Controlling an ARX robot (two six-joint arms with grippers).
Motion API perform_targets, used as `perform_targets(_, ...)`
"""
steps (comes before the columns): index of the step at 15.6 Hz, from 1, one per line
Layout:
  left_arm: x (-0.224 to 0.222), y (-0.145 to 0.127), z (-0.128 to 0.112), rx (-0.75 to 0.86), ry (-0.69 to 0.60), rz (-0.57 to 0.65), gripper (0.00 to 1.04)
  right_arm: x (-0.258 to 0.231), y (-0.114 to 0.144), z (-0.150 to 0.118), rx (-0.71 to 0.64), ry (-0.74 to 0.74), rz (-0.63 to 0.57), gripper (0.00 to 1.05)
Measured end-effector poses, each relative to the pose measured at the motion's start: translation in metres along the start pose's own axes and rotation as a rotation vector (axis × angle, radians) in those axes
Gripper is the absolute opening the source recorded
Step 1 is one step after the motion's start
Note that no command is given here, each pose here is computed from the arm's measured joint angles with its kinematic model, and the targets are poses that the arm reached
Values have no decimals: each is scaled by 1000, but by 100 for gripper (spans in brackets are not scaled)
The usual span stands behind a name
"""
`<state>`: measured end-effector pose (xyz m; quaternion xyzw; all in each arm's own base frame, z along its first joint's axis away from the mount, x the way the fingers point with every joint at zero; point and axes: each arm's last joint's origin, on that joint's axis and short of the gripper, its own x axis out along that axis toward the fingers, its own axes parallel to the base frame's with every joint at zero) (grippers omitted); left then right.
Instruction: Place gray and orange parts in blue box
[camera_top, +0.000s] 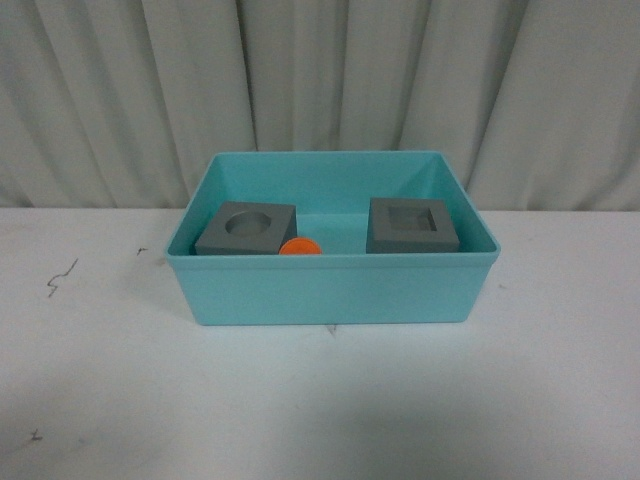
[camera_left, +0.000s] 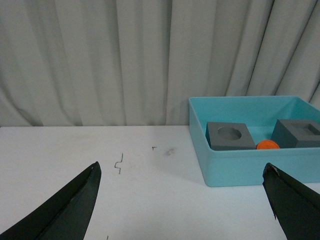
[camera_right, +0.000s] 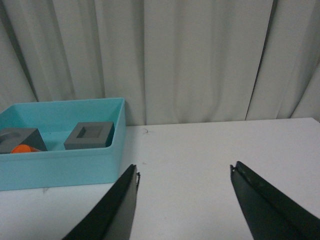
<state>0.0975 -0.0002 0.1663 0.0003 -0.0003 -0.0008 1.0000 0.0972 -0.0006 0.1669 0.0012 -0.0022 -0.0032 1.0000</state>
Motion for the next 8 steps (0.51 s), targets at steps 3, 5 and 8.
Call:
perform_targets(3, 0, 0, 0, 0, 0, 0, 98, 0, 0, 0, 0, 0, 0, 96)
perform_targets(5, 0, 0, 0, 0, 0, 0, 98, 0, 0, 0, 0, 0, 0, 98)
perform_targets(8, 0, 0, 0, 0, 0, 0, 98, 0, 0, 0, 0, 0, 0, 98)
